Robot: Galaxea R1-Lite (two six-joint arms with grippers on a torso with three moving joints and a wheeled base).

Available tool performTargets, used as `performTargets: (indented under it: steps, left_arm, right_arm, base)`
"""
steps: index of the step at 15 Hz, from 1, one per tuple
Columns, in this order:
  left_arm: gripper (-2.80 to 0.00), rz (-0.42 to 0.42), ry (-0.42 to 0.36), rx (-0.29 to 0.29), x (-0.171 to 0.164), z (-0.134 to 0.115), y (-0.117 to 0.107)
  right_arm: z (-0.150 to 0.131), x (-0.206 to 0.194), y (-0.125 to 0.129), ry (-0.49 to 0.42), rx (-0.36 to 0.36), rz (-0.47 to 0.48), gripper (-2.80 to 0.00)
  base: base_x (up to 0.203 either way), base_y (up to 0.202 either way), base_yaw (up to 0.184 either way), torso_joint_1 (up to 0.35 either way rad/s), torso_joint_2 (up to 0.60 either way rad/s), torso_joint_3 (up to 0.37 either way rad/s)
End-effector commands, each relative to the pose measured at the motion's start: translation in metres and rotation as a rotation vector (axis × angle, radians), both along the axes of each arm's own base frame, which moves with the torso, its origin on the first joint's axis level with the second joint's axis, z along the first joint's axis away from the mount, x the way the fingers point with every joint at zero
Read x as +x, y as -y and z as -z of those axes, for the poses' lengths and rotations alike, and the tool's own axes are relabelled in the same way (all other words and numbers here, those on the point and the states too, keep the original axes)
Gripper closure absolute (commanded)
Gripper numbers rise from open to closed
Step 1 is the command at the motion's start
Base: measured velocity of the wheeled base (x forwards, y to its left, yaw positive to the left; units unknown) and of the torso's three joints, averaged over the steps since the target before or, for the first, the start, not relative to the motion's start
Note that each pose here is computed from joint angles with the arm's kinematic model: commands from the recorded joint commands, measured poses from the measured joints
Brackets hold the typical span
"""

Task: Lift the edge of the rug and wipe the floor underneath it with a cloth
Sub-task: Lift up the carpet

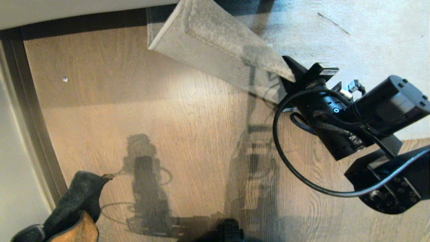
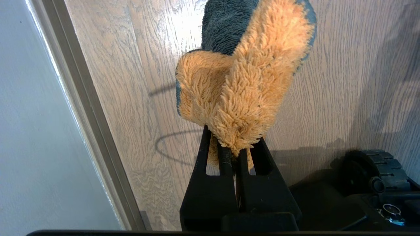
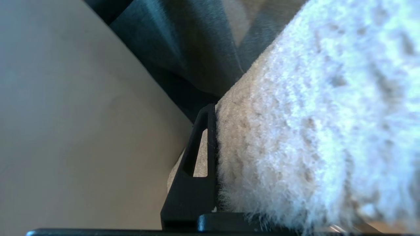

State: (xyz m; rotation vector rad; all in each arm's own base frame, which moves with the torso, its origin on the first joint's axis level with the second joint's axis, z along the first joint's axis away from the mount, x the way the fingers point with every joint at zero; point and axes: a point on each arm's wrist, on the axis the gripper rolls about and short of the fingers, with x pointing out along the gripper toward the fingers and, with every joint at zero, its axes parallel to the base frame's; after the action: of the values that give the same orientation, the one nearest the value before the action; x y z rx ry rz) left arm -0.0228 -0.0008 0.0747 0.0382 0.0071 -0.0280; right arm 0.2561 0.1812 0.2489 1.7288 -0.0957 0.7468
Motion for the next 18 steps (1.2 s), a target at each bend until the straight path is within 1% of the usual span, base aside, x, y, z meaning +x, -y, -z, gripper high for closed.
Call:
performTargets:
  steps: [1, 3, 5, 8, 10, 13, 14, 16, 18]
  left_arm:
    - [0.00, 0.000, 0.000, 0.000, 0.000, 0.000, 0.000]
    - [0.00, -0.001, 0.000, 0.000, 0.000, 0.000, 0.000]
    - [0.00, 0.000, 0.000, 0.000, 0.000, 0.000, 0.000]
    - [0.00, 0.000, 0.000, 0.000, 0.000, 0.000, 0.000]
    - [0.00, 0.000, 0.000, 0.000, 0.000, 0.000, 0.000]
    - [0.00, 0.000, 0.000, 0.000, 0.000, 0.000, 0.000]
    - [0.00, 0.000, 0.000, 0.000, 0.000, 0.000, 0.000]
    - [0.00, 0.000, 0.000, 0.003, 0.000, 0.000, 0.000]
    - [0.00, 0.002, 0.001, 0.022, 0.000, 0.000, 0.000]
  right_arm:
    - [-0.008, -0.004, 0.002, 0.057, 0.032, -0.009, 0.00]
    - [-0.013, -0.004, 0.001, 0.089, 0.007, 0.009, 0.00]
    - [-0.019, -0.007, 0.002, 0.111, 0.002, 0.017, 0.00]
    - [-0.022, -0.017, 0.007, 0.117, 0.004, 0.011, 0.00]
    - [-0.025, -0.023, 0.006, 0.125, 0.011, -0.011, 0.00]
    - [-0.022, -0.026, 0.004, 0.146, -0.035, -0.090, 0.00]
    - [-0.022, -0.026, 0.004, 0.150, -0.041, -0.103, 0.00]
    - [-0.020, -0.025, 0.003, 0.143, -0.042, -0.109, 0.00]
    - [-0.018, -0.024, 0.003, 0.138, -0.045, -0.110, 0.00]
  base:
    - [0.000, 0.000, 0.000, 0.000, 0.00, 0.000]
    - [0.000, 0.000, 0.000, 0.000, 0.00, 0.000]
    - [0.000, 0.000, 0.000, 0.000, 0.00, 0.000]
    - [0.000, 0.000, 0.000, 0.000, 0.00, 0.000]
    - [0.000, 0.000, 0.000, 0.000, 0.00, 0.000]
    - [0.000, 0.000, 0.000, 0.000, 0.00, 0.000]
    - [0.000, 0.000, 0.000, 0.000, 0.00, 0.000]
    - [0.000, 0.000, 0.000, 0.000, 0.00, 0.000]
    - [0.000, 0.000, 0.000, 0.000, 0.00, 0.000]
